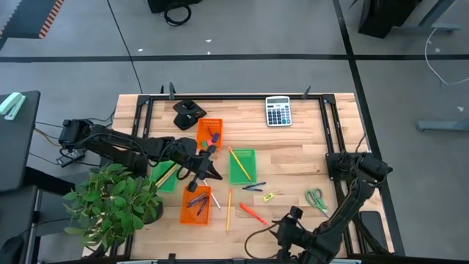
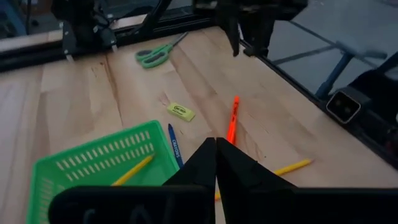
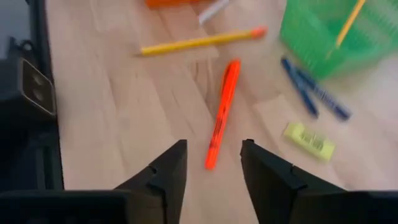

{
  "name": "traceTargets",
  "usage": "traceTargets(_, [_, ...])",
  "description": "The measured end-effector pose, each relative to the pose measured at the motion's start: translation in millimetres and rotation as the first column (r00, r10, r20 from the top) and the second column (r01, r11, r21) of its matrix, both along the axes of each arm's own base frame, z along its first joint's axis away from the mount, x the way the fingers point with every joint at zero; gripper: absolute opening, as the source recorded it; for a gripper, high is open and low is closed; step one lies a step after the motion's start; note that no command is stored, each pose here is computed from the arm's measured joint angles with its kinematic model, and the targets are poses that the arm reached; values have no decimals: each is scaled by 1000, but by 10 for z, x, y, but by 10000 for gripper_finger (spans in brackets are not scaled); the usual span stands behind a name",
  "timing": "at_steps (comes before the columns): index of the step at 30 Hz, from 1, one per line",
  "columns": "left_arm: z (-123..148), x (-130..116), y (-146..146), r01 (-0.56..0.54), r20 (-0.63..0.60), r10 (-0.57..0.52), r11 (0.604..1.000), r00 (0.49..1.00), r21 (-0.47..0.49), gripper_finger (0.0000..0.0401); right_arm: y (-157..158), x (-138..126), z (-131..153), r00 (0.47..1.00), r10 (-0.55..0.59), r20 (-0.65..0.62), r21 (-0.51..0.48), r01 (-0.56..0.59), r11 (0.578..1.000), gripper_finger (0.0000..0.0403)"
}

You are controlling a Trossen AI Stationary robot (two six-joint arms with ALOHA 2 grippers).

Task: Sort crayons/erasers/pens/pencils in bins
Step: Put the orange pen into the left green basket

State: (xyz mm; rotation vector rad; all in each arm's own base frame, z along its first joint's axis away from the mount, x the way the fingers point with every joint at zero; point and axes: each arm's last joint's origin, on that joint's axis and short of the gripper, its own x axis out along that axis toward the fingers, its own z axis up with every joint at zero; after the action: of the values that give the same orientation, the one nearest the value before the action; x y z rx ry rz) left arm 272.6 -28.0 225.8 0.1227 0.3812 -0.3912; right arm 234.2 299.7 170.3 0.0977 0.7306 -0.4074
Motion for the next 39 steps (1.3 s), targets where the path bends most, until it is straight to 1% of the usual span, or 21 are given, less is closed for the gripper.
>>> traceTargets(3, [-1, 1, 2, -24, -15, 24, 999, 1000, -32, 13, -23, 44, -36, 1000, 18, -5, -53, -18, 998, 170])
traceTargets(7, [0, -2, -25, -22, -21, 21, 999, 1000, -47, 21, -31, 128, -236, 999, 10, -33, -95, -13, 995, 173])
traceTargets(11, [0, -7, -70, -4, -20, 3, 999, 1000, -45, 27, -35, 219, -438, 999, -38, -18, -80, 36, 996, 174])
traceTargets(13, [0, -9, -84, 2, -20, -3, 999, 1000, -44, 26, -68, 271, -498, 998, -54, -23, -88, 52, 995, 174])
traceTargets(17, [0, -9, -81, 12, -9, -13, 1000, 1000, -19, 19, -151, 364, -481, 995, -97, -11, -71, 96, 993, 174])
traceTargets(22, [0, -8, -77, 8, -12, -8, 1000, 1000, -26, 18, -223, 487, -449, 986, -149, 78, -61, 154, 986, 174])
traceTargets(26, [-1, -9, -81, 8, -13, -8, 1000, 1000, -28, 26, -260, 601, -463, 976, -180, 126, -6, 182, 983, 172])
traceTargets(28, [-1, -9, -80, 8, -13, -9, 1000, 1000, -27, 29, -258, 630, -476, 973, -183, 144, 22, 182, 983, 169])
traceTargets(30, [0, -9, -79, 9, -11, -9, 1000, 1000, -24, 28, -236, 634, -474, 973, -171, 153, 27, 169, 985, 166])
traceTargets(39, [0, -8, -77, 12, -7, -13, 1000, 1000, -14, 15, -241, 619, -498, 983, -127, 132, -25, 131, 991, 156])
